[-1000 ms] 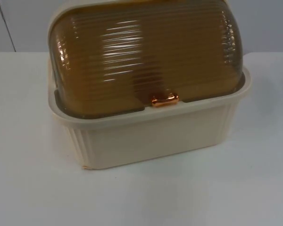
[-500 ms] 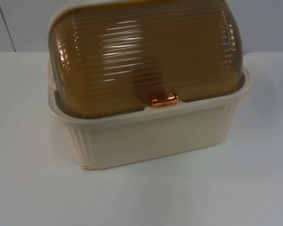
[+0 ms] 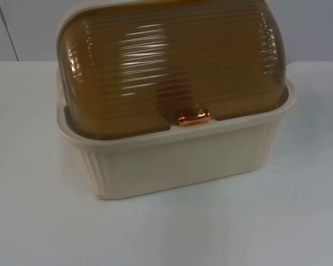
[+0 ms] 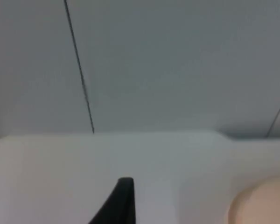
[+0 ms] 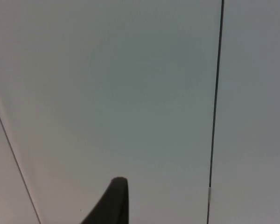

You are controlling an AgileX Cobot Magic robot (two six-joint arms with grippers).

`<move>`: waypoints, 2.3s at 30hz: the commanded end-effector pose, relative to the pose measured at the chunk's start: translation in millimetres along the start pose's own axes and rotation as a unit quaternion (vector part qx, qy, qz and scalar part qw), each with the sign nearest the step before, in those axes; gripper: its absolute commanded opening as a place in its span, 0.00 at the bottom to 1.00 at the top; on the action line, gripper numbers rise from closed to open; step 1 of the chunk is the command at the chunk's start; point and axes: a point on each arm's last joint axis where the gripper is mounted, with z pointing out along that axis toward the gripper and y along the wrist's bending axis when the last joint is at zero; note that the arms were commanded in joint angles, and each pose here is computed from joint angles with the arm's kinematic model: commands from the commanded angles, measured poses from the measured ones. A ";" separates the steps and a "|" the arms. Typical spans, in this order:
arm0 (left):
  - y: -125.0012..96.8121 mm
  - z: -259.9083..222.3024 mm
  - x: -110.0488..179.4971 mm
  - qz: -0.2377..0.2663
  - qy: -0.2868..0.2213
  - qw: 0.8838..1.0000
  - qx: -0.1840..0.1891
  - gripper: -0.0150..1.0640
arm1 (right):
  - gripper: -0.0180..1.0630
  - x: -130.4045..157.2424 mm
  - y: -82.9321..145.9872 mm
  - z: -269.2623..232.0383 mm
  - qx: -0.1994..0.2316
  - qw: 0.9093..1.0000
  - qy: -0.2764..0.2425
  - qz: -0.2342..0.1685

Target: Open the box lid with the left hand, place the block into the box with the right hand, then close the box lid with the left hand.

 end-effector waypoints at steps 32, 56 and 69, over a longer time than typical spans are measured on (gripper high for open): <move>-29.8 -80.7 -23.6 0.066 -0.104 0.991 0.058 0.96 | 0.93 60.4 -41.8 -1.0 0.107 0.980 0.166 0.005; -29.4 -122.8 -25.1 0.043 -0.142 0.987 0.061 0.96 | 0.93 15.3 -29.1 -114.5 0.128 0.992 0.001 -0.020; -25.0 -235.1 -14.3 0.070 -0.287 0.954 0.042 0.96 | 0.93 3.3 -18.6 -183.8 0.123 0.985 -0.119 -0.024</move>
